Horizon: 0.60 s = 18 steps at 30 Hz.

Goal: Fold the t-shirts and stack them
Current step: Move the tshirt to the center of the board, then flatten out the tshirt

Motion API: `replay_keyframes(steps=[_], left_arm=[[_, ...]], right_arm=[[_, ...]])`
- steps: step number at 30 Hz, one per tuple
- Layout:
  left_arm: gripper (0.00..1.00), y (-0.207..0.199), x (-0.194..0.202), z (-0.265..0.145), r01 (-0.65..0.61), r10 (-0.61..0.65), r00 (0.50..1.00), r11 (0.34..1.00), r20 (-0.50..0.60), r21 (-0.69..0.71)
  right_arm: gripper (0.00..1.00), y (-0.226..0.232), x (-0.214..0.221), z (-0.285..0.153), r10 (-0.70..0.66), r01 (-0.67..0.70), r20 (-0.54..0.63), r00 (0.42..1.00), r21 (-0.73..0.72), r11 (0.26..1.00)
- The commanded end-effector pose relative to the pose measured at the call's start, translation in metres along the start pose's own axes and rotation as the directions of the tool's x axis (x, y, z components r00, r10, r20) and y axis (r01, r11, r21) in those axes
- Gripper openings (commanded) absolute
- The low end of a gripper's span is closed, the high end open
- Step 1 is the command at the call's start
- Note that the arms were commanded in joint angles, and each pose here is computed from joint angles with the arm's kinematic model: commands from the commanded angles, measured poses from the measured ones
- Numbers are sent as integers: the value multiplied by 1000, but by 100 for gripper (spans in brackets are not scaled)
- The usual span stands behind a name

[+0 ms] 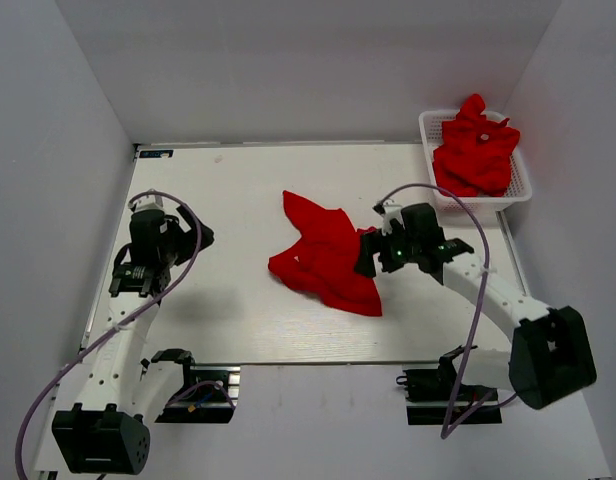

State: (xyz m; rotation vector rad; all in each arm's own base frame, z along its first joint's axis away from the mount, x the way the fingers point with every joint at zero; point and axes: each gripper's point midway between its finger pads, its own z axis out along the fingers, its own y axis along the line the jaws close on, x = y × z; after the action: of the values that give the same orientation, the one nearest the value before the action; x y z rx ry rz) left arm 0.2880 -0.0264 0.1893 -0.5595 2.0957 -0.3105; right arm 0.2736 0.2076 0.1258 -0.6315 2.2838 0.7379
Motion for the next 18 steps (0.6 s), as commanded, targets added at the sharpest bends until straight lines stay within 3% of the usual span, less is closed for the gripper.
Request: replay_keyframes(steps=[1, 6, 10, 14, 18], left_arm=[[100, -5, 6, 3, 22, -22, 1000, 999, -21, 32], [100, -32, 31, 30, -41, 69, 990, 974, -124, 221], [100, -65, 51, 40, -100, 179, 973, 899, -149, 426], [100, -84, 86, 45, -136, 269, 940, 859, -209, 494], [100, -86, 129, 60, -189, 347, 895, 863, -280, 468]], right_arm=[[90, -3, -60, -34, -56, 25, 302, 952, 107, 994], [90, -35, -24, -44, 134, -212, 274, 952, 278, 937], [90, -51, 3, -43, 225, -303, 248, 942, 351, 886], [90, -51, 10, -36, 243, -312, 229, 943, 345, 885], [90, -43, 19, -26, 211, -249, 156, 965, 296, 922]])
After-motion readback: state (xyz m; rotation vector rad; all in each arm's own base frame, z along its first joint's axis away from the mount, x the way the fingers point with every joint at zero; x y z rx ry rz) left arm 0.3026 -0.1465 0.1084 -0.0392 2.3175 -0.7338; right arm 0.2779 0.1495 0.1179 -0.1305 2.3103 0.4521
